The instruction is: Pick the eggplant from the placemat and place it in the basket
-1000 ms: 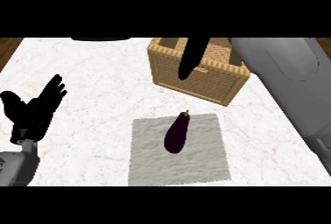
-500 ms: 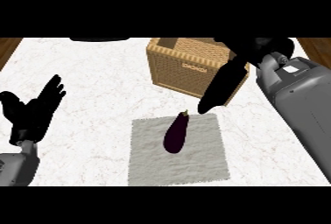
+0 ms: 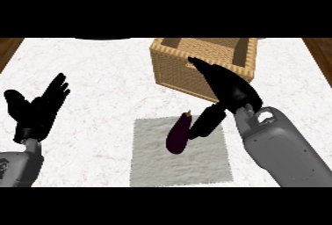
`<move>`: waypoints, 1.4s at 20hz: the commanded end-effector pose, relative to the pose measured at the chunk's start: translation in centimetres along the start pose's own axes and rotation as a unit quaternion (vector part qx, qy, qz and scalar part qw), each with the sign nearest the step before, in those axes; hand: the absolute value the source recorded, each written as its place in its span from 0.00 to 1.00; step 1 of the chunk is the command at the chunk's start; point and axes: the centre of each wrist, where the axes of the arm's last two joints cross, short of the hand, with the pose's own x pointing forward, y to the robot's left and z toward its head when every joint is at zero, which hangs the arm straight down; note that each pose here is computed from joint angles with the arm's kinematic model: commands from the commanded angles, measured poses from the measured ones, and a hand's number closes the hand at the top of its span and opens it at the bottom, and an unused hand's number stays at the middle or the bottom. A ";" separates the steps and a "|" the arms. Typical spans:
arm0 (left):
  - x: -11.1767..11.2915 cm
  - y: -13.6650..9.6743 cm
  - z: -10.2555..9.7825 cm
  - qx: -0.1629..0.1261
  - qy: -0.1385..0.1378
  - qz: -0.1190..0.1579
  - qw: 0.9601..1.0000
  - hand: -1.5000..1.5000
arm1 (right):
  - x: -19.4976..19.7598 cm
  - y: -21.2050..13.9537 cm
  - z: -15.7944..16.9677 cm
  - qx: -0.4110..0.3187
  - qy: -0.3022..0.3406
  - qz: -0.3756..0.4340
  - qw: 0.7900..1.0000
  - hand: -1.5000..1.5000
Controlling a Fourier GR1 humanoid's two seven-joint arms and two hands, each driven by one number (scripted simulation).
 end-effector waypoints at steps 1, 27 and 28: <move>0.7 1.3 0.0 -0.004 0.003 0.004 1.000 0.50 | -1.4 3.5 -1.3 -0.027 0.011 -0.020 0.999 0.00; -1.0 -0.1 -1.3 -0.001 0.006 -0.006 1.000 0.50 | -5.2 9.7 -5.1 0.039 0.039 -0.025 0.998 0.00; 0.1 -0.2 -1.4 -0.007 0.002 -0.001 1.000 0.50 | -6.2 8.8 -5.0 0.043 0.032 -0.030 0.998 0.00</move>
